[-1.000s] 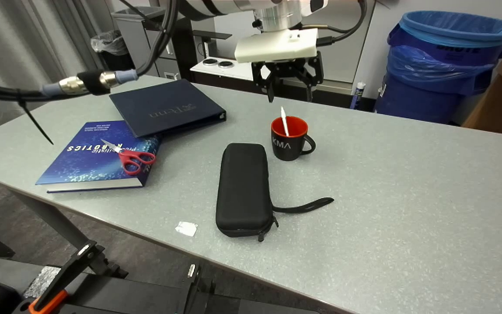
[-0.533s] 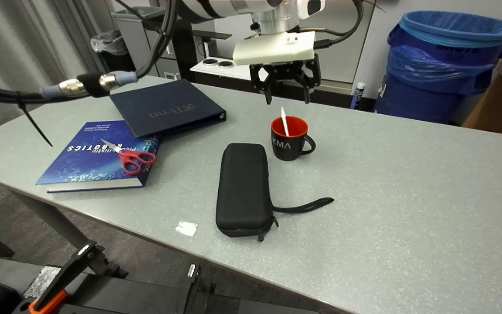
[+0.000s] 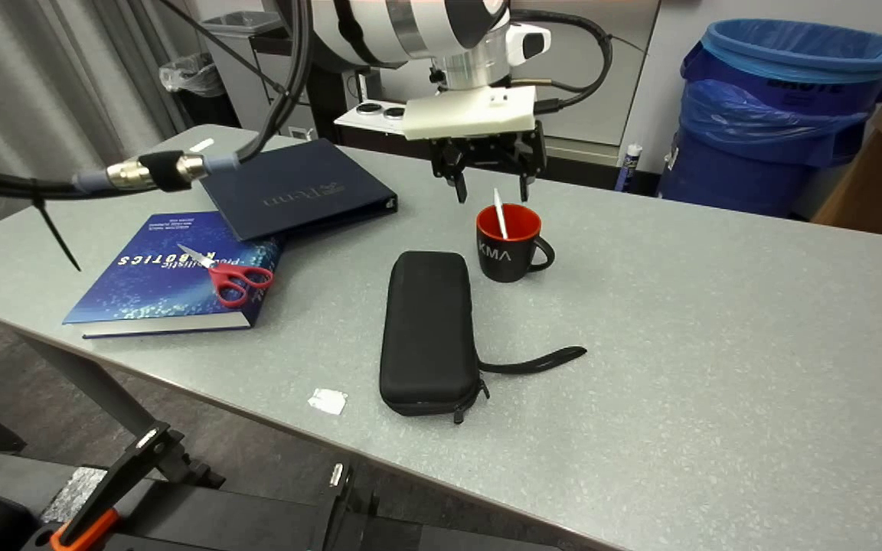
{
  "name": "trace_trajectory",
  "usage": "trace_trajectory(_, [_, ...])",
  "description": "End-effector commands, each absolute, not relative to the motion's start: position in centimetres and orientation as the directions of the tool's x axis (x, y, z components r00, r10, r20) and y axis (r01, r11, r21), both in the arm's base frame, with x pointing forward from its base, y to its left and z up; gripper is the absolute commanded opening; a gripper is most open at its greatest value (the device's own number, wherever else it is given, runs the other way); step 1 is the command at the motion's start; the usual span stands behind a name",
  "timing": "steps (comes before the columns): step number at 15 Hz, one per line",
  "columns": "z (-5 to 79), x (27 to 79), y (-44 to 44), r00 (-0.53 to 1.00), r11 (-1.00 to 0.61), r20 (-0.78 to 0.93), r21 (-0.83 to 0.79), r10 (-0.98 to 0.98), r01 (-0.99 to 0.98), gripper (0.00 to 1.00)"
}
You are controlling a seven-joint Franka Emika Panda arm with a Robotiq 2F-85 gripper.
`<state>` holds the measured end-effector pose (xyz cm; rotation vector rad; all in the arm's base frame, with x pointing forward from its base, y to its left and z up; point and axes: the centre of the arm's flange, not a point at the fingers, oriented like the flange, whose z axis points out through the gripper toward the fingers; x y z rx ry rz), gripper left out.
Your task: Take the marker from the cup and put it on the table
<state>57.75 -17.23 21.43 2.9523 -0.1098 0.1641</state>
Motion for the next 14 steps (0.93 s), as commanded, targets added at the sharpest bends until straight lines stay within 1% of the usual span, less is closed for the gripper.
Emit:
trace_trajectory(1, [20.9,58.9,-17.9,0.989,-0.982,0.134,0.17,-0.063,-0.085,0.7])
trace_trajectory(2, [20.9,58.9,-17.9,0.989,-0.981,0.135,0.17,-0.066,-0.088,0.6])
trace_trajectory(6, [21.1,58.6,-17.9,0.989,-0.981,0.134,0.172,-0.069,-0.092,0.31])
trace_trajectory(9, [21.7,58.1,-17.8,0.987,-0.98,0.143,0.176,-0.071,-0.096,0.06])
trace_trajectory(10, [22.0,57.9,-17.9,0.986,-0.979,0.15,0.178,-0.072,-0.098,0.02])
trace_trajectory(11, [22.6,57.6,-17.8,0.984,-0.978,0.162,0.183,-0.074,-0.104,0.0])
trace_trajectory(14, [25.3,56.3,-17.7,0.974,-0.972,0.212,0.2,-0.077,-0.12,0.03])
